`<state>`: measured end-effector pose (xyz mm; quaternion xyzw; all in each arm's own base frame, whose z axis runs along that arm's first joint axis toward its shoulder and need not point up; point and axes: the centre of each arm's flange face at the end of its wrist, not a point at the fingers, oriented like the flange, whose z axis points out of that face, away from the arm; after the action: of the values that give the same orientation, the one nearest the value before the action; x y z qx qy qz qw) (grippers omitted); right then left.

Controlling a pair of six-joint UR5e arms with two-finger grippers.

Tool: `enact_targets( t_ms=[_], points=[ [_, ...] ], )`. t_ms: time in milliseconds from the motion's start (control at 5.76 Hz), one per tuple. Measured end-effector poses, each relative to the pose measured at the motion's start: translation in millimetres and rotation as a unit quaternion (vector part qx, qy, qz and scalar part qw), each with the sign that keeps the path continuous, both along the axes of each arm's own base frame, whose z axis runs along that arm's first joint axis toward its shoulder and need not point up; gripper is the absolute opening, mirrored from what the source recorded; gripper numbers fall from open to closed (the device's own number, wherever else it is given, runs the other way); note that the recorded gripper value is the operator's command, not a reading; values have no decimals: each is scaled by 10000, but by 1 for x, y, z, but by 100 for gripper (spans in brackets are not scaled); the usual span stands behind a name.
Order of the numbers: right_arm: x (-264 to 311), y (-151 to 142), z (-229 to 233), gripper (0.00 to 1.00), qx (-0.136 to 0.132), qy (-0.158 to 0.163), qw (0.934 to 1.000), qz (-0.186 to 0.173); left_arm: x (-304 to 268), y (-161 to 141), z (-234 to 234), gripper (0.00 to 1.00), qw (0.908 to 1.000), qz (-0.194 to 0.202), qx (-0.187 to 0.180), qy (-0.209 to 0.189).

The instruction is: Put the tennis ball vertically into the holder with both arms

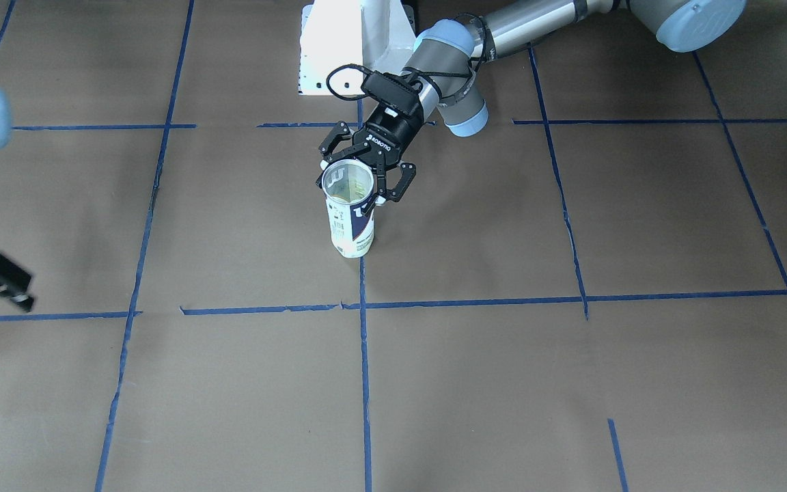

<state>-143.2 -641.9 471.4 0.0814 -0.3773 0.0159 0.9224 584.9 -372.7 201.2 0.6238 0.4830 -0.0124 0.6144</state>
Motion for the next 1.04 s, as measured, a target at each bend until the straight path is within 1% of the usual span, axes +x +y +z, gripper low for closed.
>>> enact_targets(
  t_ms=[174,347,521,695,868,1042],
  points=[
    [28,-17,62,95,-271,248,9993,-101,0,0,0,90,10000,-2,0,-2],
    [37,-21,100,95,-484,404,9979,-174,0,0,1,91,10000,-5,-2,-9],
    [40,-21,126,95,-550,628,9962,-255,-1,0,1,91,10000,-8,-3,-11],
    [37,-21,151,95,-512,906,9940,-330,-1,-1,2,91,10000,-10,-4,-14],
    [26,-19,174,95,-424,1081,9924,-409,-1,-1,2,91,10000,-11,-3,-18],
    [17,-16,190,95,-377,1182,9911,-474,-1,-1,2,92,10000,-12,-1,-21]
  ],
)
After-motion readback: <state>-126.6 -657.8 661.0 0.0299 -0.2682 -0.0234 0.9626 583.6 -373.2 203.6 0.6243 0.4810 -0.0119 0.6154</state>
